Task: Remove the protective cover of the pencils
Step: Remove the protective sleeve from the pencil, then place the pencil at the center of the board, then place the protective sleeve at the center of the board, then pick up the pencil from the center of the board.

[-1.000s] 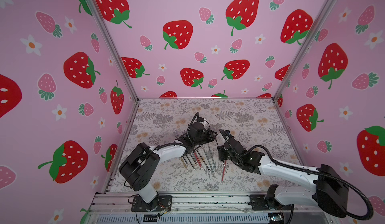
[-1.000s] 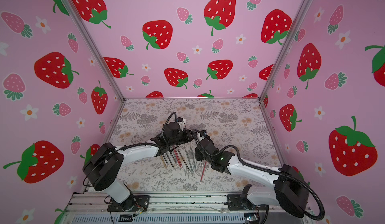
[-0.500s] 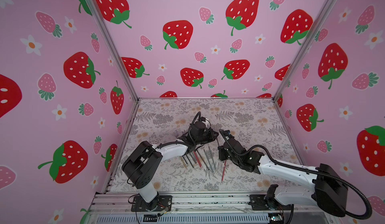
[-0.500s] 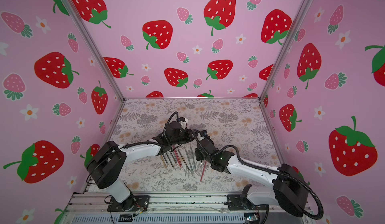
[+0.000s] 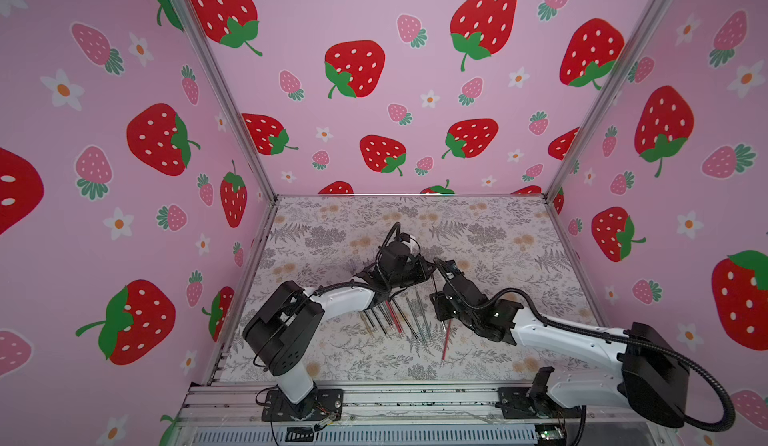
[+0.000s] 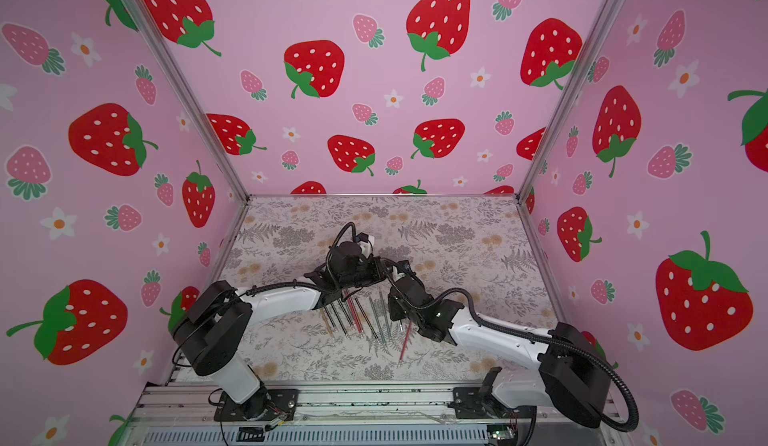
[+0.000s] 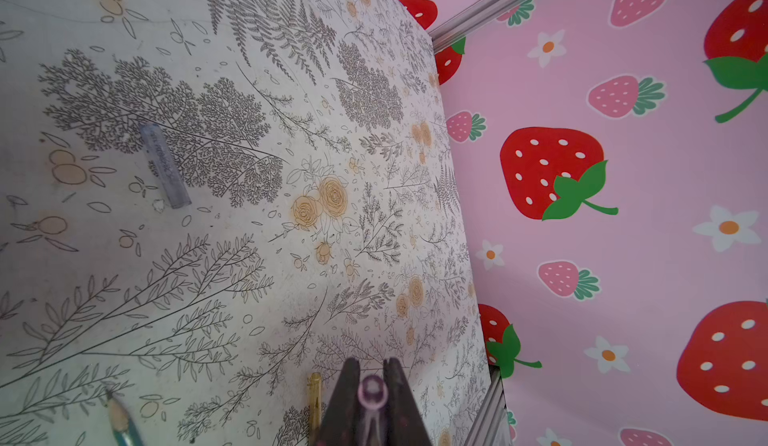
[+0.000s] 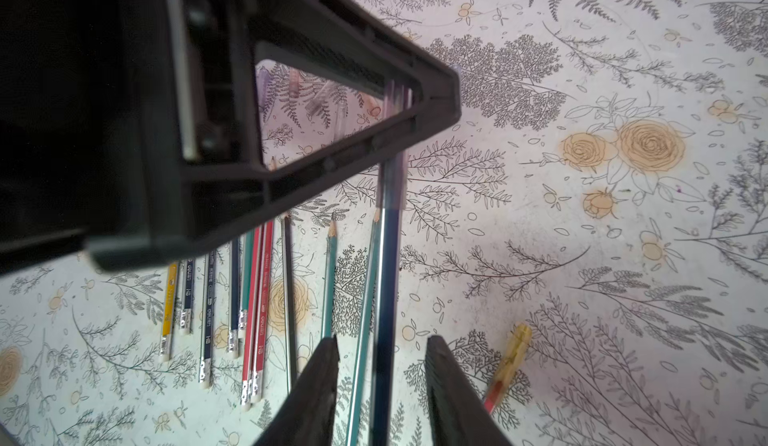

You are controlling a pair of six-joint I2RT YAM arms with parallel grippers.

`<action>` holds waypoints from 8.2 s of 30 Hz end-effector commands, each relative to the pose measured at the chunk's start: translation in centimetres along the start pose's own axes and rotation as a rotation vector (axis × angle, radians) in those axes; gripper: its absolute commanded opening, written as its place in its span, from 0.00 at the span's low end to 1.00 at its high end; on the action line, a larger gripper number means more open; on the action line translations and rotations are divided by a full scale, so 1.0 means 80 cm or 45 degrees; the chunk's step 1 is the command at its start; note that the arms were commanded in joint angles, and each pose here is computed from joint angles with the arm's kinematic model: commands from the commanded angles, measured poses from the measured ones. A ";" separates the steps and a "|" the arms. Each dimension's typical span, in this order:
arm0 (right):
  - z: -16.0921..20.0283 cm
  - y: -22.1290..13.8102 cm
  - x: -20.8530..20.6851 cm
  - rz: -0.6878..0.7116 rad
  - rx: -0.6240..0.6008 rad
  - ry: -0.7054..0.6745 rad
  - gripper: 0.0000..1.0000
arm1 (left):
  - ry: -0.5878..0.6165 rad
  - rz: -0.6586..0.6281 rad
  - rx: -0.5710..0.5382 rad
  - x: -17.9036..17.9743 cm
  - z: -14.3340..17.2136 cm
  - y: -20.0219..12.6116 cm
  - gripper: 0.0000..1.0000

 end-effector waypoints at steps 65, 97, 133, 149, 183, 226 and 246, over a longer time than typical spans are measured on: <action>0.013 0.023 0.049 -0.090 0.017 -0.110 0.00 | -0.211 -0.108 -0.225 0.081 -0.081 -0.042 0.00; 0.053 0.058 -0.015 0.251 0.165 0.147 0.00 | -0.138 -0.217 -0.061 0.077 -0.078 0.013 0.00; 0.037 0.067 -0.010 0.210 0.237 0.126 0.23 | -0.201 -0.541 0.119 0.124 -0.073 0.072 0.00; 0.031 0.000 -0.043 0.354 0.133 0.174 0.40 | -0.213 -0.585 0.144 0.130 -0.072 0.083 0.04; 0.092 0.017 -0.066 0.381 0.350 0.223 0.40 | -0.214 -0.563 0.132 0.124 -0.071 0.073 0.21; 0.034 0.094 -0.057 0.400 0.457 0.033 0.16 | -0.093 -0.361 -0.061 0.063 -0.049 -0.060 0.22; 0.077 0.088 -0.068 0.366 0.603 0.108 0.16 | -0.099 -0.320 -0.063 0.061 -0.044 -0.065 0.21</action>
Point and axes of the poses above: each gripper's point midway between its finger pads, its own y axis out along the fingers, its own x axis along the line the jaws close on, z = x × y, the point moved 9 cm from there along -y, back along the fingers, and after that the axes turned 4 degrees about y, right-handed, at the moved point
